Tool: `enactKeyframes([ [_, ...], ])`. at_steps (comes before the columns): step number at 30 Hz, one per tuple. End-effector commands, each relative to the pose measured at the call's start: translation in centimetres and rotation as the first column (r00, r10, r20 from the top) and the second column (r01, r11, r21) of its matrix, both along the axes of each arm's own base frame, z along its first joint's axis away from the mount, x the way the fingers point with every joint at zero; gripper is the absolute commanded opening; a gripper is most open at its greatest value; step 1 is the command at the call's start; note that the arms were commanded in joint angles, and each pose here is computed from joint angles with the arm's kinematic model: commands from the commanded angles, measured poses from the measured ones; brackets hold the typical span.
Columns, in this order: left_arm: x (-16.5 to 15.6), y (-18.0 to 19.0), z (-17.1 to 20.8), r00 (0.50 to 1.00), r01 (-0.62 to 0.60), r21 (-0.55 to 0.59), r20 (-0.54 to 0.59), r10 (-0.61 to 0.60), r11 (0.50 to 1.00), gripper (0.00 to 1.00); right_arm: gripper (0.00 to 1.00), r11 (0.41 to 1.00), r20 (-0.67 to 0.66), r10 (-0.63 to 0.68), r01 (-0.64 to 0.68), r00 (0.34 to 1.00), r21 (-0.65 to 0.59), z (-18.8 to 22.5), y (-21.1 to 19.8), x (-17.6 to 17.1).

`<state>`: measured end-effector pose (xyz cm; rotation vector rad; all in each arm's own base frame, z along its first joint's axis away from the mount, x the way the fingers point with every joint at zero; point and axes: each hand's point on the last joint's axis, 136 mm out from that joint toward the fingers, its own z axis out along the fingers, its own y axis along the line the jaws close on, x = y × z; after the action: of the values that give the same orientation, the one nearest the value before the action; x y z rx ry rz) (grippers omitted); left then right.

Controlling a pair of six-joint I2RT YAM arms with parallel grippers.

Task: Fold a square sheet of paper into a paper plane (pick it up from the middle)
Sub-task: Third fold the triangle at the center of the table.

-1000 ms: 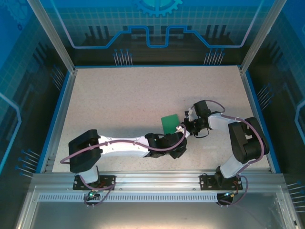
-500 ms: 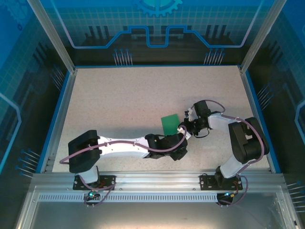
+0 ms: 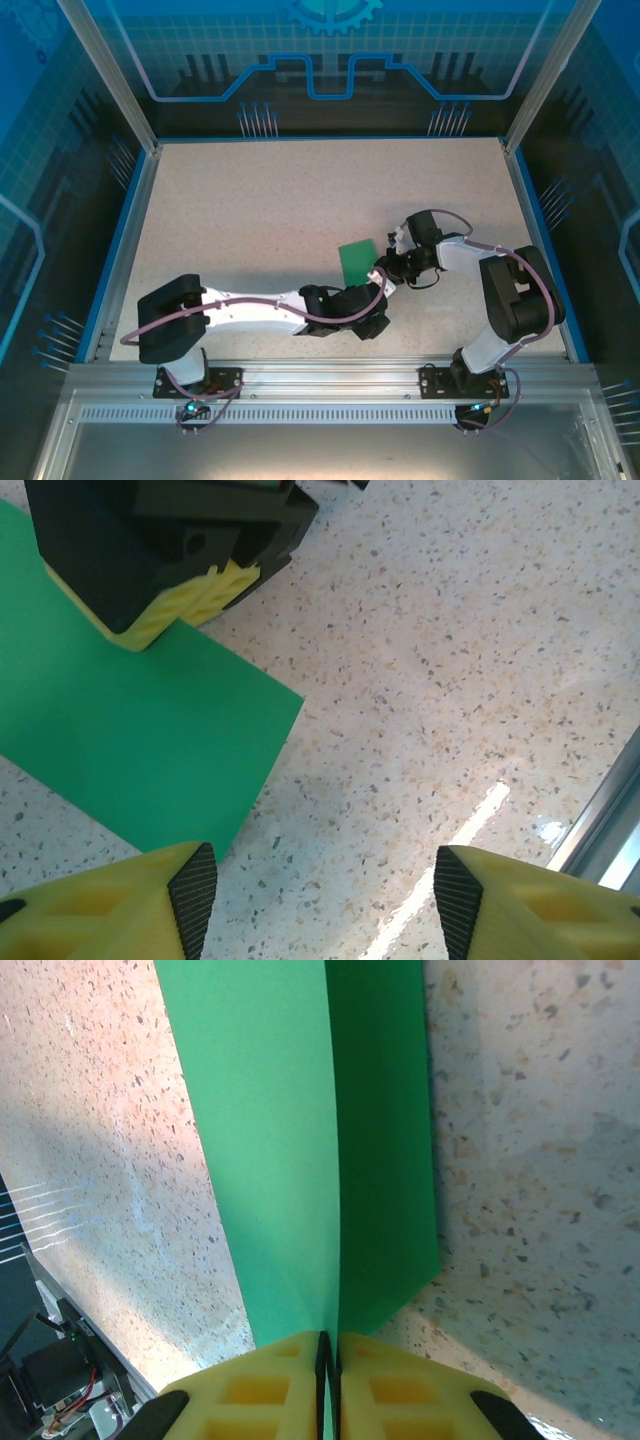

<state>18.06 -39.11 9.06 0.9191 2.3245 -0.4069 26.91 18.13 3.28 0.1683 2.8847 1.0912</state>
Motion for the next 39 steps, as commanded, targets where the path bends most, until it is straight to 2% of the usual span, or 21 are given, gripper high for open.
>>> enactKeyframes([
  [1,1.2,1.4,0.5,0.997,-0.060,-0.006,0.041,0.060,0.998,0.68,0.13,1.000,0.020,0.000,0.000,1.000,0.008,1.3,0.0,0.4],
  [7,1.5,2.5,-0.8,0.997,-0.076,0.017,0.030,0.075,0.997,0.73,0.13,1.000,0.019,-0.004,0.004,1.000,0.015,1.3,0.1,0.4],
  [11,1.0,1.6,-1.3,0.999,-0.036,0.000,0.007,0.036,0.999,0.75,0.13,0.999,0.025,-0.010,0.009,1.000,0.032,1.7,0.3,0.6],
  [19,1.1,-0.8,-2.9,0.999,0.033,0.044,-0.015,-0.032,0.998,0.75,0.13,0.999,0.034,-0.008,0.006,0.999,0.052,2.2,0.6,0.6],
  [28,3.9,-0.3,-3.0,0.992,-0.097,0.100,0.093,0.087,0.990,0.76,0.13,0.998,0.034,-0.007,0.005,0.999,0.058,2.1,0.6,0.5],
  [31,4.4,0.1,-2.9,0.986,-0.127,0.109,0.122,0.114,0.986,0.71,0.13,0.998,0.030,-0.005,0.003,1.000,0.055,2.0,0.6,0.3],
  [36,4.5,0.2,-2.6,0.984,-0.137,0.090,0.127,0.125,0.986,0.49,0.13,0.999,0.027,-0.004,0.003,1.000,0.045,1.7,0.5,0.2],
  [39,4.4,0.4,-2.2,0.984,-0.138,0.079,0.127,0.127,0.987,0.41,0.13,0.999,0.023,-0.005,0.004,1.000,0.036,1.5,0.3,0.2],
])
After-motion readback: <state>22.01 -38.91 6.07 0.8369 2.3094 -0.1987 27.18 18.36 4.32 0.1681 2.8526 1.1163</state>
